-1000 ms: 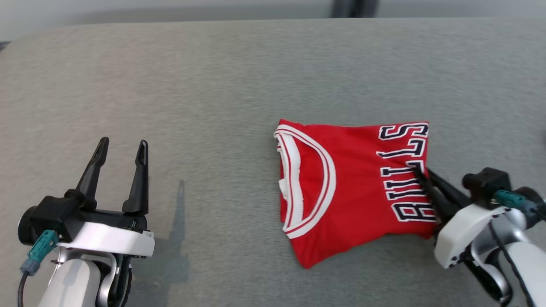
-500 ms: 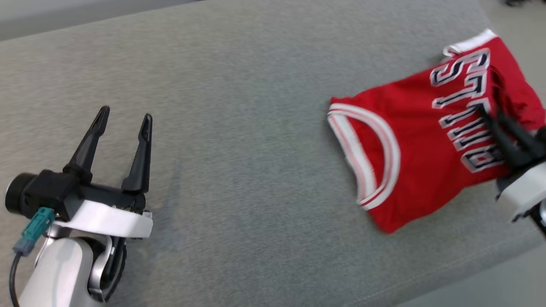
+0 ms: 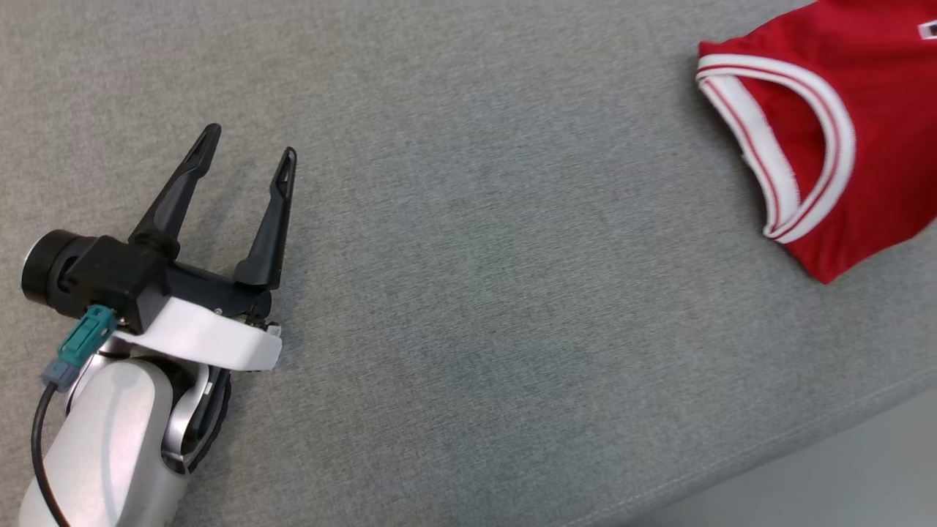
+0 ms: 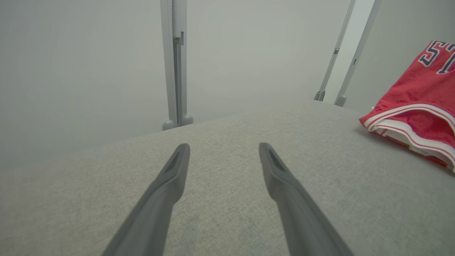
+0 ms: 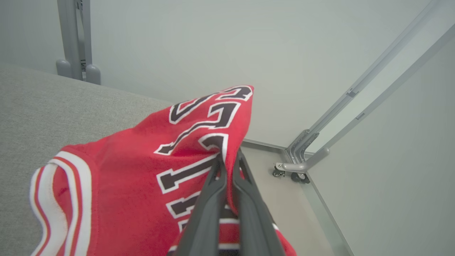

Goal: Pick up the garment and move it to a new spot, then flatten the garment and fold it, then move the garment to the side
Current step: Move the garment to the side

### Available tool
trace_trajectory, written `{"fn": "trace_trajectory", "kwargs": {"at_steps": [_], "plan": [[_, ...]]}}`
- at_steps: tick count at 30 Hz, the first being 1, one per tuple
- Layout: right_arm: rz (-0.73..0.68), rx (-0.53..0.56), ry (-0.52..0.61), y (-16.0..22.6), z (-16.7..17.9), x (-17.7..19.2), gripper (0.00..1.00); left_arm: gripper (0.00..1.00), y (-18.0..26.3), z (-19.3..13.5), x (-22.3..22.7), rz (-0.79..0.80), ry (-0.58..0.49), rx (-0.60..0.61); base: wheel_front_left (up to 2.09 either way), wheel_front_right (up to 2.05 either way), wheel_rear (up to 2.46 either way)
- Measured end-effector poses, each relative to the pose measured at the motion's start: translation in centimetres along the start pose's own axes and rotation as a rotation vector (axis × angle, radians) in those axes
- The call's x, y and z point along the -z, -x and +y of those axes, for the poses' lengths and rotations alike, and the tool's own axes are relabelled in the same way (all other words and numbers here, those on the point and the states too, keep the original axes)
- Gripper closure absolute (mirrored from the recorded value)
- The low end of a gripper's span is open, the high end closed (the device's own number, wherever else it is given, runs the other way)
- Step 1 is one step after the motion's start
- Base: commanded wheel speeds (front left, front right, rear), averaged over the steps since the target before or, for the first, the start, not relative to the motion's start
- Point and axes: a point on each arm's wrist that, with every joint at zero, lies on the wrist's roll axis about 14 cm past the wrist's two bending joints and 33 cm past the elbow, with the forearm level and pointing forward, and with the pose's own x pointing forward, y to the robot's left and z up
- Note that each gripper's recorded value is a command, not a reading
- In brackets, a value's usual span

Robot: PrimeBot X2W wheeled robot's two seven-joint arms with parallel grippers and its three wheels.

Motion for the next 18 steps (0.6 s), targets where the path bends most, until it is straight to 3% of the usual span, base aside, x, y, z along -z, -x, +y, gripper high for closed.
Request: {"fn": "trace_trajectory", "kwargs": {"at_steps": [2,3,5,11,18], "plan": [[0.026,0.024,-0.005,-0.4,-0.9,1.1,1.0,0.0,-0.1,0.2,0.4,0.009,-0.003,0.003,0.0,0.0,0.0],[0.06,0.078,-0.019,-1.2,-2.5,3.0,0.85,0.0,-0.2,0.7,1.1,0.024,-0.005,0.004,0.0,0.0,0.0],[0.101,0.124,-0.048,-1.4,-3.6,4.4,0.0,0.0,-0.3,0.9,1.3,0.027,-0.012,0.008,0.0,0.0,0.0],[0.14,0.141,-0.135,-2.4,-1.6,7.1,0.0,0.0,0.1,2.0,0.5,0.003,-0.02,-0.03,0.0,0.0,0.0],[-0.097,0.106,-0.197,-3.1,0.7,0.0,0.0,0.0,2.1,3.4,-1.7,-0.05,-0.004,-0.138,0.0,0.0,0.0]]}}
